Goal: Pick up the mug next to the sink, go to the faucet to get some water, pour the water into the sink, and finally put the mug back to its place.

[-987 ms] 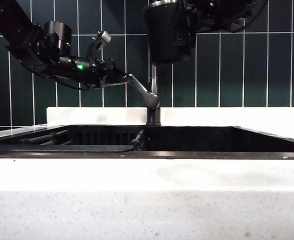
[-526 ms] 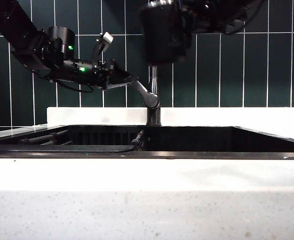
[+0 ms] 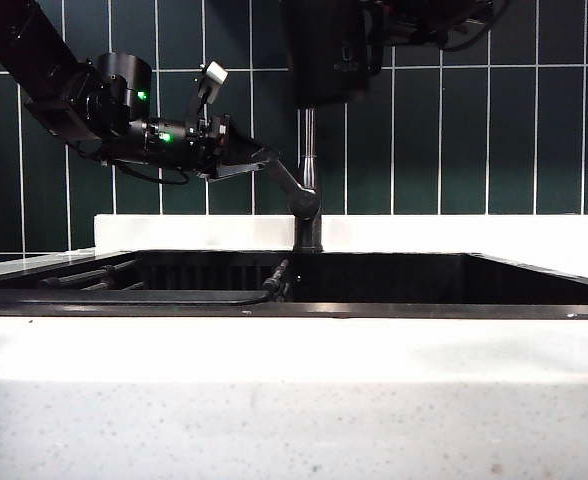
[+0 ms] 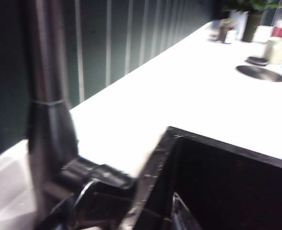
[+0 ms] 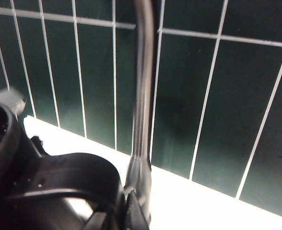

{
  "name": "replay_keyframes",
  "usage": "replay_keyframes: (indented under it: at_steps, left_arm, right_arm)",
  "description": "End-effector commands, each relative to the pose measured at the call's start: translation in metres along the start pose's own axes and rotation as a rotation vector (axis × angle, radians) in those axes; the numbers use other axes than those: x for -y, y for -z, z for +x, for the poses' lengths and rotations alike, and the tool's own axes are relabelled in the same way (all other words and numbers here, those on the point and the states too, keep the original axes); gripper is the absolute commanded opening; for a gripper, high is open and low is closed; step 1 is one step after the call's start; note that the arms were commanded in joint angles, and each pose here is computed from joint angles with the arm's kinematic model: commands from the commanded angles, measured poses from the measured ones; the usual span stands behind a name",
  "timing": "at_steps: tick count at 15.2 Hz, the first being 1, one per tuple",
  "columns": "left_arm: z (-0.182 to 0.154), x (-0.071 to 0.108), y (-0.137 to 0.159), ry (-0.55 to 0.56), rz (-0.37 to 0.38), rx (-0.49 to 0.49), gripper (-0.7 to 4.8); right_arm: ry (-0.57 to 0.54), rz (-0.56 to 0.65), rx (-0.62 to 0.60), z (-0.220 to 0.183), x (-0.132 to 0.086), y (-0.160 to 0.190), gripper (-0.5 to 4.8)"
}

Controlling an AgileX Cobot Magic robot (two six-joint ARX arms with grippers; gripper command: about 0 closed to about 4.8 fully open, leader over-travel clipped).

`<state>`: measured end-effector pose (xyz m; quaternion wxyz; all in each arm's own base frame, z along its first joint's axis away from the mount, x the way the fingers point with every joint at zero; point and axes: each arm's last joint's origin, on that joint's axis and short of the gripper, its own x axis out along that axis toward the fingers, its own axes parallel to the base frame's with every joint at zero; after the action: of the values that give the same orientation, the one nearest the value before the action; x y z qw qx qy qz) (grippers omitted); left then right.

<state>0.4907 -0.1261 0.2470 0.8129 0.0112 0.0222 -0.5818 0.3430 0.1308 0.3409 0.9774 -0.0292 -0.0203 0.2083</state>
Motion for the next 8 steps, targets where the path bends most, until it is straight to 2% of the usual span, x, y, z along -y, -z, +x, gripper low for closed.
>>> replay_keyframes:
  at_steps: [1, 3, 8]
  left_arm:
    - [0.0033, 0.0056, -0.0060, 0.101, 0.002, 0.019, 2.46]
    - [0.0030, 0.0065, -0.0062, 0.135, -0.003, 0.020, 2.46]
    - [0.0029, 0.0066, -0.0062, 0.140, -0.019, 0.019, 2.46]
  right_arm:
    - [-0.007, 0.017, 0.021, 0.0023, -0.0023, -0.0036, 0.26]
    - [-0.009, 0.018, 0.019, 0.0024, -0.0031, -0.0033, 0.26]
    - [-0.010, 0.018, 0.006, 0.0025, -0.0032, -0.0020, 0.21]
